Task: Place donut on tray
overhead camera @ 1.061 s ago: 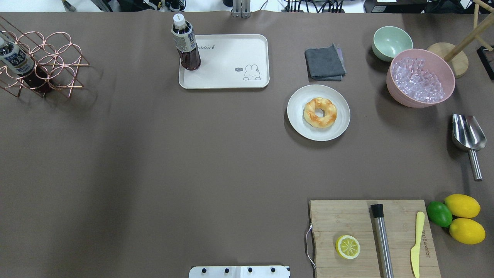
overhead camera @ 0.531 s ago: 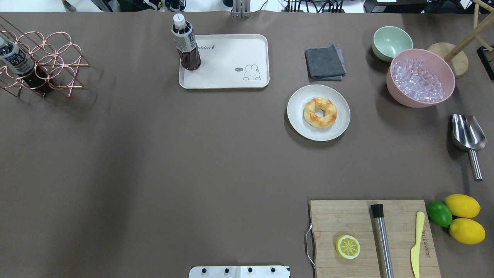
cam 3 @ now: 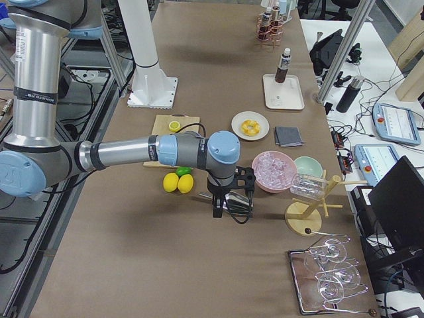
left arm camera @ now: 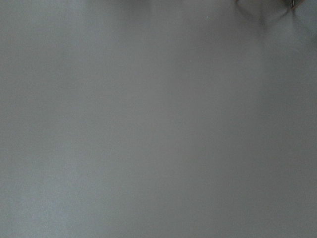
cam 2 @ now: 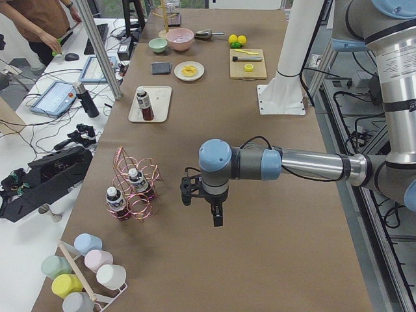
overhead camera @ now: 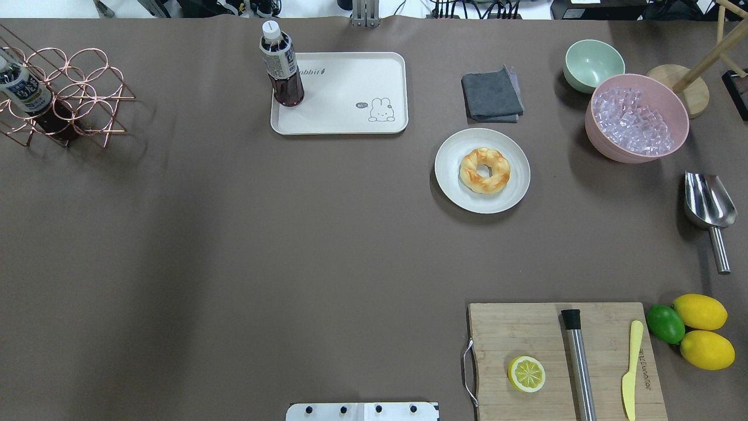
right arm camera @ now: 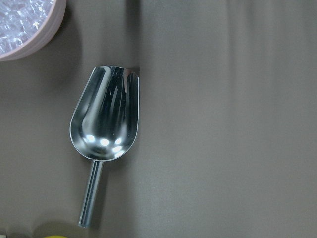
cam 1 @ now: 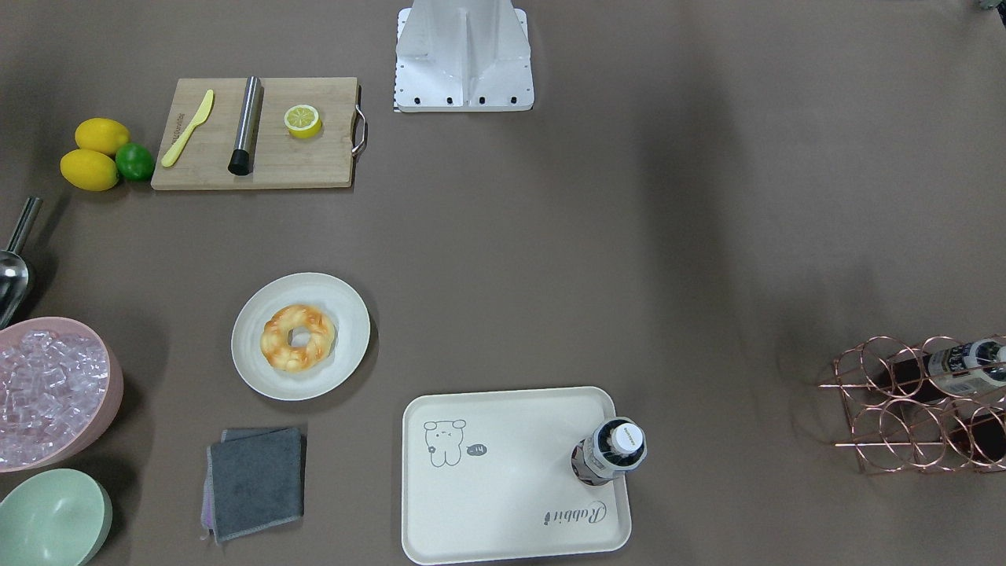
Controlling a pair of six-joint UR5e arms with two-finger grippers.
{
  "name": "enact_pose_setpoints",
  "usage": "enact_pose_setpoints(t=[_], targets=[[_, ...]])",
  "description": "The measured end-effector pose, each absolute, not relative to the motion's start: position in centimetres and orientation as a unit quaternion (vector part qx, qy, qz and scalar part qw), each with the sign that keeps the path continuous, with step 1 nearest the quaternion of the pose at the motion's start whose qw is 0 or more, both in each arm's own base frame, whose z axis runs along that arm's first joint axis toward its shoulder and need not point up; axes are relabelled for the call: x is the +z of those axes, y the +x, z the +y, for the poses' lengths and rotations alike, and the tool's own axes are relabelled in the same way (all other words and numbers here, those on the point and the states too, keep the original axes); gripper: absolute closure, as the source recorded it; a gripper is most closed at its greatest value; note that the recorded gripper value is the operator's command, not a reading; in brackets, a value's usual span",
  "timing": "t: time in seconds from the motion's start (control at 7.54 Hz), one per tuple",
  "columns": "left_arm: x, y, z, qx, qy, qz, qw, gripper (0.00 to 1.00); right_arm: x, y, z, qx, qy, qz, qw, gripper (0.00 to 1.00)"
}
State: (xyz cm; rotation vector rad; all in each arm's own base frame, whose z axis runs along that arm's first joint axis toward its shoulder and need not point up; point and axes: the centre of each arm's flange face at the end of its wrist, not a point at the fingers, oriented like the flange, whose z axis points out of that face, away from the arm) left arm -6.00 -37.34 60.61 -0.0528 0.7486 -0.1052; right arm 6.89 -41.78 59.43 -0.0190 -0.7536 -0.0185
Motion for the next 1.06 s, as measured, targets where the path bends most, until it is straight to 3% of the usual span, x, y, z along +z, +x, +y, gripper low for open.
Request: enact_pose_setpoints(t=[1.06], targets=[[60.58,-6.06,-37.31,-0.052,-0.025,0.365,0.929,0.02,60.11,6.99,-41.46,-0.004,-0.017,-0.363,0.932,0.0]])
